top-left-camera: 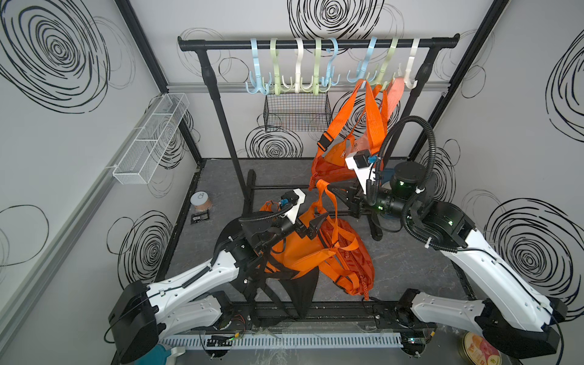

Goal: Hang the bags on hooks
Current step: Pick up the bag from the bag.

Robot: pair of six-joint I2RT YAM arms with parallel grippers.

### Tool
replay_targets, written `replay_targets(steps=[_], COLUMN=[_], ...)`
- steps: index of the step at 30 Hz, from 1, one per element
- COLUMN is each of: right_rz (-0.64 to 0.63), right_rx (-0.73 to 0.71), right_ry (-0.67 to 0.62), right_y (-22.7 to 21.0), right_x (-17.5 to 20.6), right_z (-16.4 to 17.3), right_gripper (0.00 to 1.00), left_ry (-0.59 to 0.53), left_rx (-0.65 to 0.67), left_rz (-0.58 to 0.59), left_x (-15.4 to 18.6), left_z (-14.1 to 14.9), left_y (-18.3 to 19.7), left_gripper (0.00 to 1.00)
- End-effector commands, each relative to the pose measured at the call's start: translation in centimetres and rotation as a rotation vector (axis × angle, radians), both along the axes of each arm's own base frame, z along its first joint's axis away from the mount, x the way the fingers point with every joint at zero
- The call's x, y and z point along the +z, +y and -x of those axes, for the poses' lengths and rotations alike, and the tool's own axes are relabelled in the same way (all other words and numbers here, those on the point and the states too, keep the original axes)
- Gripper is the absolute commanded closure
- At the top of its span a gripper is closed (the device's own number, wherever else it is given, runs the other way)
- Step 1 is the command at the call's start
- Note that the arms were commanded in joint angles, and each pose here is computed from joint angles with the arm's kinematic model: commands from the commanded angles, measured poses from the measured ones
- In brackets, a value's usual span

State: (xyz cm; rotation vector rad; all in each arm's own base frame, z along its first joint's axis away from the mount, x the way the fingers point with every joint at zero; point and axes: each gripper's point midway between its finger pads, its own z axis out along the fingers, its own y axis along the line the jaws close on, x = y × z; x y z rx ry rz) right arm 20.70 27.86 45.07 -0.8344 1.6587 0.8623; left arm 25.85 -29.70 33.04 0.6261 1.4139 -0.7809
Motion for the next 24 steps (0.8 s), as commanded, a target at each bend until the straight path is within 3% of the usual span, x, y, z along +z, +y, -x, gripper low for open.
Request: replay_targets(steps=[1,6,14,19,24], right_rz=[-0.031,-0.059,-0.061,-0.079,-0.108], right_rx=[0.032,0.08,0.12,0.083,-0.096], right_ry=[-0.067,-0.088,-0.095,-0.131,-0.22], right_y=[-0.5,-0.6,-0.5,-1.6,-4.6], right_x=[2.8,4.2,4.5,5.6,8.2], right_z=[1.4,2.5,3.3,3.5,1.5], right_gripper=[1.0,1.0,1.0,1.0,1.0], left_ry=[-0.087,-0.079,-0.119,-0.126,-0.128], left_rx=[0.035,0.052,-0.052,-0.024,0.007], left_rz=[0.063,0.127,0.126,0.124,0.105], left_x=[3.7,4.2,5.1,5.3,6.1], left_z=[-0.7,-2.7,-1.7,-2.5,-3.2], left_y=[0.6,1.7,-1.5,-1.3,0.5], left_gripper=[0.01,0.07,0.11,0.42,0.72])
